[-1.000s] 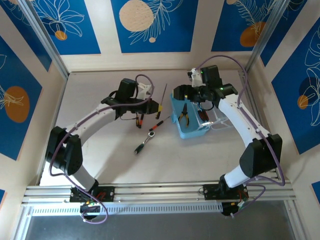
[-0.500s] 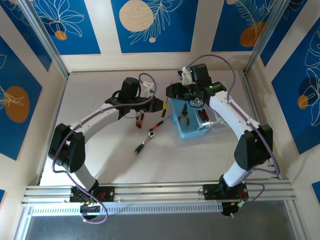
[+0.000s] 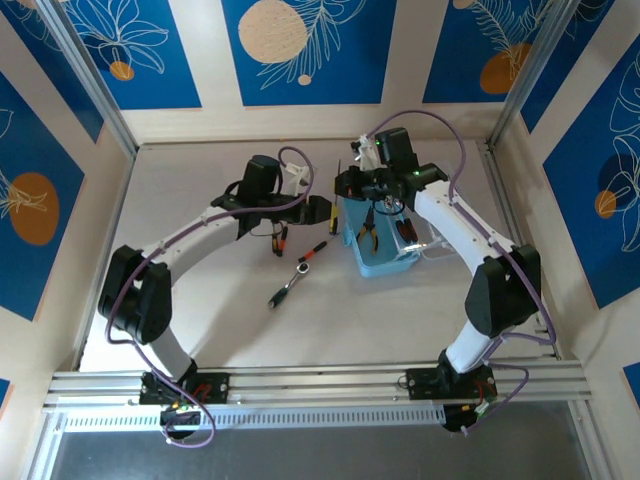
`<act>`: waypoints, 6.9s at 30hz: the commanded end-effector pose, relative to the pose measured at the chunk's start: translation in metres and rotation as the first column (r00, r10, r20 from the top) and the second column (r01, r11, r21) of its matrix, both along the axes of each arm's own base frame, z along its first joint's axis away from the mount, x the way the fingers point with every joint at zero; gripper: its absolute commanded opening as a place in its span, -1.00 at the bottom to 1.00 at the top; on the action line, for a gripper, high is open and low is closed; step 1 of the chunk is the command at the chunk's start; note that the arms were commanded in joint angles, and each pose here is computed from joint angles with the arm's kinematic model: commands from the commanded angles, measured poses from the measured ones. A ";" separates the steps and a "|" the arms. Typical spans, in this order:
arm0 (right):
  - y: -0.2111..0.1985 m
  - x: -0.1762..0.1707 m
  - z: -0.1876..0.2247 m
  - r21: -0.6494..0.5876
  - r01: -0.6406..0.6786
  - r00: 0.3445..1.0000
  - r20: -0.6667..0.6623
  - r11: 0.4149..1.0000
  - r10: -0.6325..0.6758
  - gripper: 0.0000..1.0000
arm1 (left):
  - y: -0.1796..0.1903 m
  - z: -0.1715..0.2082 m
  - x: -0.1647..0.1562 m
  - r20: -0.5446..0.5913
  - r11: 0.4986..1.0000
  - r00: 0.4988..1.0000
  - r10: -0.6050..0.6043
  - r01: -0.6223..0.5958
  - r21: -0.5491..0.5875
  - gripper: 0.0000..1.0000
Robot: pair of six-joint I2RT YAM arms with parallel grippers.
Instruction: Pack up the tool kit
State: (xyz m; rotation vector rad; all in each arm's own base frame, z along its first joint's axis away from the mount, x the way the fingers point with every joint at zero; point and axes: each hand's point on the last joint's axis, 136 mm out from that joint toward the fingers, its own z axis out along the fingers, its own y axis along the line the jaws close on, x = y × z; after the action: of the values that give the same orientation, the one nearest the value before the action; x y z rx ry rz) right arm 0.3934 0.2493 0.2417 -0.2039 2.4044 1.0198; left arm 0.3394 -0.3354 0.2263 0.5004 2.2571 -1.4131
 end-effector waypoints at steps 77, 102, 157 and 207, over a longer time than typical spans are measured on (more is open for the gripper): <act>-0.128 -0.008 -0.025 -0.492 0.090 0.992 0.122 0.866 -0.033 0.98 | 0.030 -0.173 0.023 0.070 0.636 0.995 -0.076 -0.005 0.772 -0.57; -0.131 -0.013 -0.024 -0.466 0.083 0.993 0.118 0.881 -0.031 0.98 | 0.022 -0.223 0.030 0.067 0.494 0.985 -0.159 0.021 0.869 -0.66; 0.003 -0.035 -0.003 -0.007 -0.186 0.979 0.090 0.983 0.186 -0.64 | -0.028 0.051 0.034 -0.005 0.966 0.999 0.047 -0.047 -0.255 -1.00; -0.307 0.028 -0.099 -0.877 0.042 0.964 -0.091 0.478 -0.251 -1.00 | 0.129 -0.097 0.021 0.152 0.631 0.979 0.135 -0.203 0.749 0.99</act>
State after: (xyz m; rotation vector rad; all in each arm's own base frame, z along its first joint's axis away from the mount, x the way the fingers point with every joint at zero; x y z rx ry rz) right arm 0.4281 -0.0516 0.1582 -0.2084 2.8003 -0.3680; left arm 0.3663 -0.2089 0.1410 0.5126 2.6385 -0.2910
